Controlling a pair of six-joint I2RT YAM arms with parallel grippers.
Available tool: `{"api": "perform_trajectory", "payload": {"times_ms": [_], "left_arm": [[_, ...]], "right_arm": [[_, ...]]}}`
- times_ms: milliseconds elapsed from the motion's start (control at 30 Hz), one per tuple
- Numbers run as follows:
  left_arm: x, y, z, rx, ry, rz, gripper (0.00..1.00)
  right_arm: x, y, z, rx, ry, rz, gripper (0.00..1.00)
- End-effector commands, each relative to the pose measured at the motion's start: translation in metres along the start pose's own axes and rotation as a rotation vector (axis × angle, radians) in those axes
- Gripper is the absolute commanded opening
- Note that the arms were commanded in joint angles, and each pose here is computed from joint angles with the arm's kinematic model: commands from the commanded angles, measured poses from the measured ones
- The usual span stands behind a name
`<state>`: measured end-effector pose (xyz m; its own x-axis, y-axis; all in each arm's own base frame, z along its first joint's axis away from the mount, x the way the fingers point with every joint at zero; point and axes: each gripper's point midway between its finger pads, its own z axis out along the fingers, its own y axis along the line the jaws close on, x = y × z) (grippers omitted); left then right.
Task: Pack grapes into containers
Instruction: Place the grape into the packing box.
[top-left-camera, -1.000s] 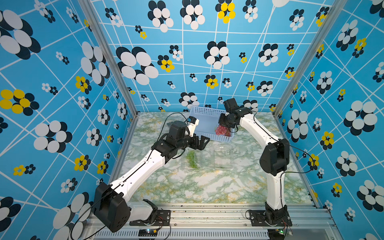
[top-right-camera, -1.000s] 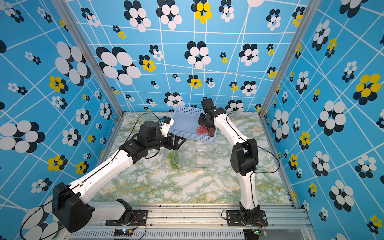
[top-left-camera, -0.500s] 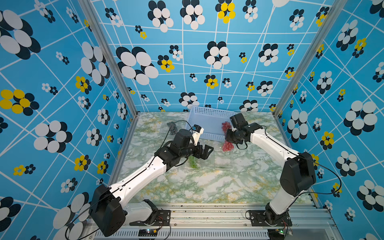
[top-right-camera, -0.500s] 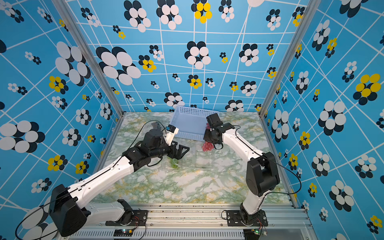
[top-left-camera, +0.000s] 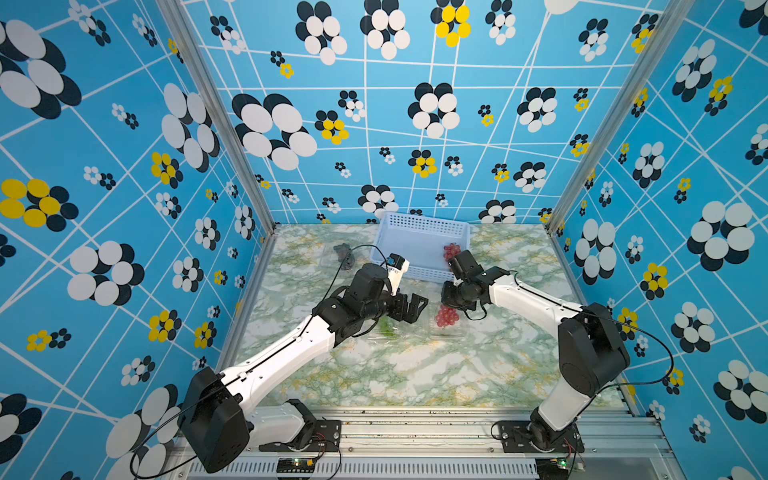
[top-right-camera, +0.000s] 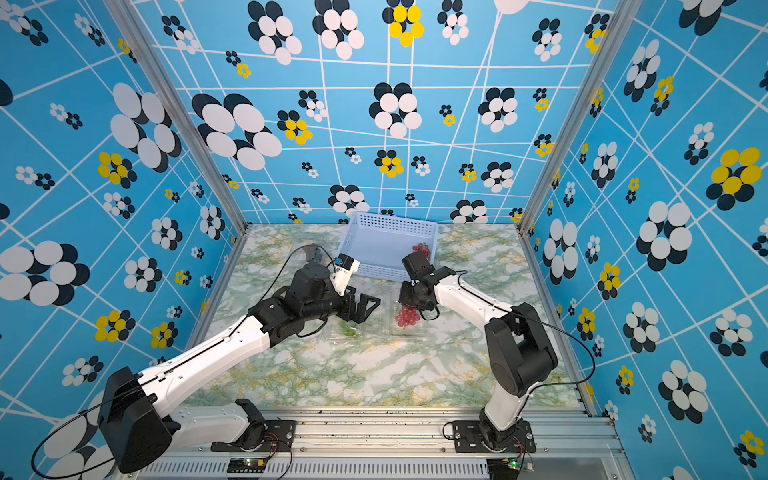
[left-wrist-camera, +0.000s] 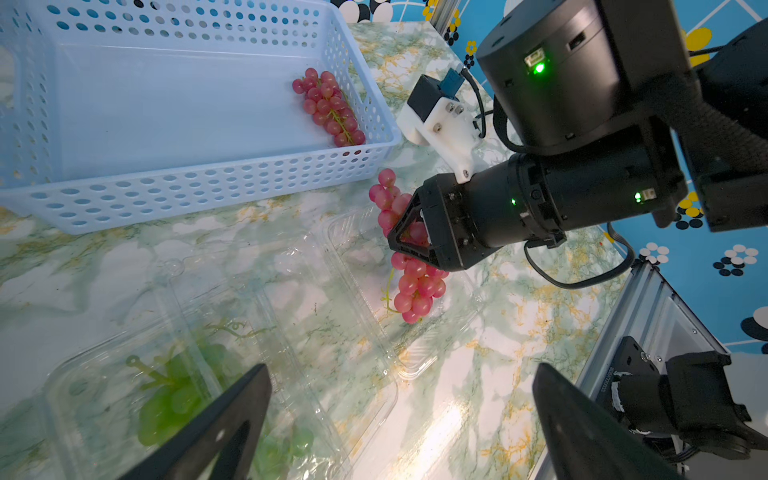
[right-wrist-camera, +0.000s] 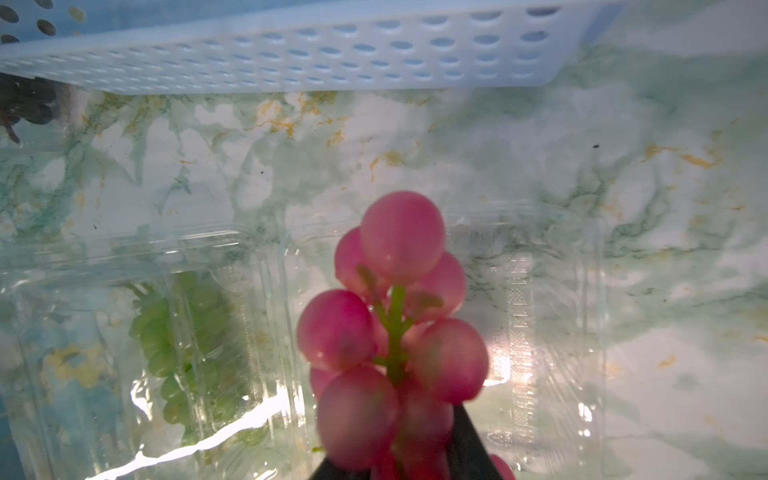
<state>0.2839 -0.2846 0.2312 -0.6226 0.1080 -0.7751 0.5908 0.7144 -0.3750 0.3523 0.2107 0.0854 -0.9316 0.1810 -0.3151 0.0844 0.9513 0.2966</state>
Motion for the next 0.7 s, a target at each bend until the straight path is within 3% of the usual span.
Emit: {"api": "perform_trajectory", "payload": {"times_ms": [0, 667], "left_arm": [[0.002, 0.001, -0.004, -0.013, -0.009, -0.003, 1.00], [0.010, 0.007, 0.003, -0.029, 0.017, -0.006, 1.00]], "right_arm": [[0.011, 0.005, 0.016, -0.022, 0.037, 0.011, 0.25], [0.035, -0.008, 0.053, 0.010, 0.122, 0.014, 0.27]]}}
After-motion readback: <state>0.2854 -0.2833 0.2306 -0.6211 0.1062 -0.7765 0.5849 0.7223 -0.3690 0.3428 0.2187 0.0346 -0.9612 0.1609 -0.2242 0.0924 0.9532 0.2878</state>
